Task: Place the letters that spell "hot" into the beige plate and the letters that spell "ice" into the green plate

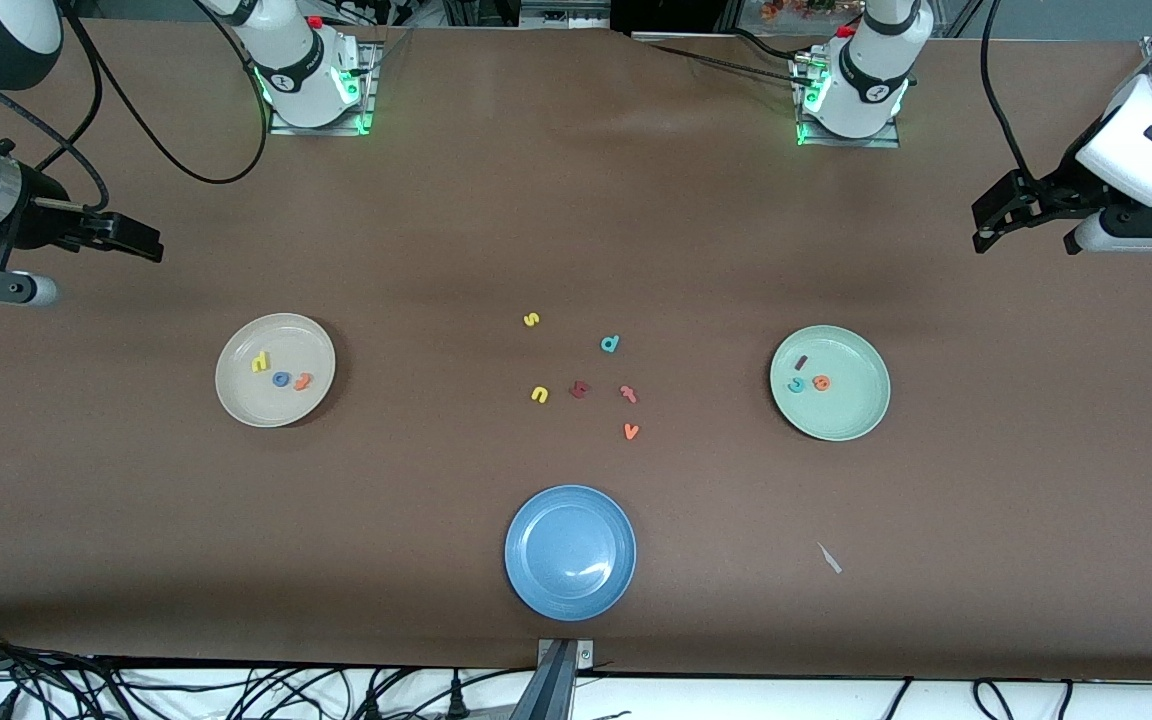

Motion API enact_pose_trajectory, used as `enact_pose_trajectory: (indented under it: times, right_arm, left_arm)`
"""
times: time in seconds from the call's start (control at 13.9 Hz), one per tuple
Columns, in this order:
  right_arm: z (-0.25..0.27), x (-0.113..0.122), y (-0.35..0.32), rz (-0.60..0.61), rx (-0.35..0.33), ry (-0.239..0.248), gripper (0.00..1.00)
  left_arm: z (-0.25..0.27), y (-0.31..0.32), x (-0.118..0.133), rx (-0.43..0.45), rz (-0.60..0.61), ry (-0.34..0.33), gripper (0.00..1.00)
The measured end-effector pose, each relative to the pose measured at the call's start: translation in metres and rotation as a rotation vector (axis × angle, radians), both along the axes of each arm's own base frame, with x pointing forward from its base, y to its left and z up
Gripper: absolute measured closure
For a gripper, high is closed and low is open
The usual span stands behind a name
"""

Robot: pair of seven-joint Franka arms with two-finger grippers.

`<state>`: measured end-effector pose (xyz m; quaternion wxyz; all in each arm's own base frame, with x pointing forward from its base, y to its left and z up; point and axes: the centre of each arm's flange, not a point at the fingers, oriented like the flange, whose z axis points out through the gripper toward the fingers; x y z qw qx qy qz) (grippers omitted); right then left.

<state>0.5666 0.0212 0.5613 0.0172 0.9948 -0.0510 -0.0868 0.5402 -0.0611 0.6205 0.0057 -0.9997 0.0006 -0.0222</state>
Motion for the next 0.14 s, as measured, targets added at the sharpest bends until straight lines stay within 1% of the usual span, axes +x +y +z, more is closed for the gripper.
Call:
enact_pose_trajectory:
  times: [0.14]
  right_arm:
    - [0.0,0.0,-0.0006,0.002,0.0,0.0,0.0]
  left_arm:
    - [-0.0001,0.0022,0.0001,-0.001,0.004,0.002,0.0]
